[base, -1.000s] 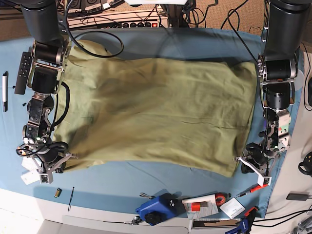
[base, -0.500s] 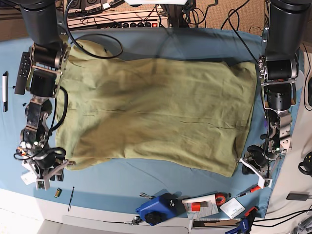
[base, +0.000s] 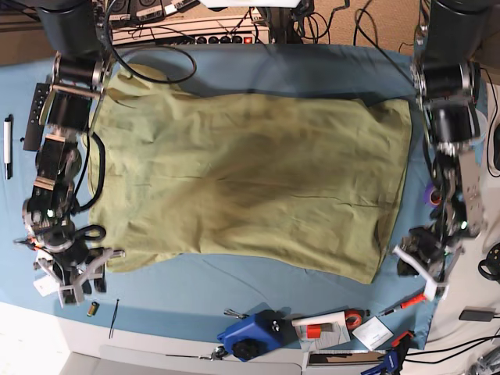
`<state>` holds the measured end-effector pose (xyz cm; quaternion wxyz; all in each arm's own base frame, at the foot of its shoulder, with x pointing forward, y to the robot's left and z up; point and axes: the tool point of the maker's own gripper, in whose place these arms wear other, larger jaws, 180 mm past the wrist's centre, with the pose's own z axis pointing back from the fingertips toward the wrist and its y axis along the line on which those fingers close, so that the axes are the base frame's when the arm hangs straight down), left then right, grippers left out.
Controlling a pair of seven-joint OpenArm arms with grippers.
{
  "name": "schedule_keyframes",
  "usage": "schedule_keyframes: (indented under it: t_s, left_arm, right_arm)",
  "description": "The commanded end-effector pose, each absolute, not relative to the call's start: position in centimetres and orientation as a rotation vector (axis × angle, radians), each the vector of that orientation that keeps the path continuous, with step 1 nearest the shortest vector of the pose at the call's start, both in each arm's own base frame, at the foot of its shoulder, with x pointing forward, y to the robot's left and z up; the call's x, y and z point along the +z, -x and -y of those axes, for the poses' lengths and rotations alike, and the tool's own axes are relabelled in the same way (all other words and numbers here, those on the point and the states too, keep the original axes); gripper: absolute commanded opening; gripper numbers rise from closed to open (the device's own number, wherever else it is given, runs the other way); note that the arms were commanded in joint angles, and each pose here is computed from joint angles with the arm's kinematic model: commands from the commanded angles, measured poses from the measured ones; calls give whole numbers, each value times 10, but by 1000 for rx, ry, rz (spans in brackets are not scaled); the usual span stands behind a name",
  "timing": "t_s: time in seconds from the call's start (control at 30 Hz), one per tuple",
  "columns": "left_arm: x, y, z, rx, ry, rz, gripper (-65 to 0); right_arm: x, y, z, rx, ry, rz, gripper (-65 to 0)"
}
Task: Layout the t-shirt on the table in an organized manner, then fold the t-shirt properly
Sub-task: 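Pull both hem corners apart to flatten the shirt, then release the hem and move both grippers to the shirt's collar edge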
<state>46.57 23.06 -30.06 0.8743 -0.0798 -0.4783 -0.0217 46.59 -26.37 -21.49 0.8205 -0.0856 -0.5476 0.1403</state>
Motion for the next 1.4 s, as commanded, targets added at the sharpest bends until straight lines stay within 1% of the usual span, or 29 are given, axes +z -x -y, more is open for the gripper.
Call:
schedule_keyframes:
  t_s: [0.0, 0.13, 0.27, 0.37, 0.57, 0.73, 0.9, 1.03, 1.27, 1.33, 1.37]
  left_arm:
    - [-266, -471, -239, -46, 159, 1098, -541]
    - [-251, -436, -248, -11, 176, 1156, -552]
    - [-245, -400, -253, -14, 154, 1170, -552]
    - [-255, -373, -249, -37, 142, 1133, -552]
    - [-280, -316, -228, -94, 138, 1050, -552]
    - [-293, -271, -209, -132, 141, 976, -552]
    - [-308, -228, -196, -151, 149, 884, -552]
    - [-325, -202, -193, -133, 156, 805, -552]
    - [-343, -168, -205, -109, 121, 707, -552]
    - [-345, -160, -210, -99, 109, 687, -552]
    - [-346, -156, -213, -94, 101, 678, -552]
  right_arm:
    - [-188, -468, 264, 310, 199, 1238, -468]
    - [-199, -450, 251, 330, 166, 1211, -468]
    - [-219, -432, 246, 341, 150, 1140, -468]
    - [-237, -417, 246, 338, 138, 1080, -468]
    - [-268, -376, 263, 237, 38, 1001, -468]
    - [-274, -329, 283, 185, -30, 971, -468]
    - [-279, -281, 310, 105, -52, 950, -468]
    - [-291, -247, 321, 76, -72, 902, -468]
    - [-324, -203, 316, 45, -107, 774, -467]
    - [-333, -194, 307, 55, -131, 754, -445]
    - [-337, -189, 303, 64, -143, 740, -418]
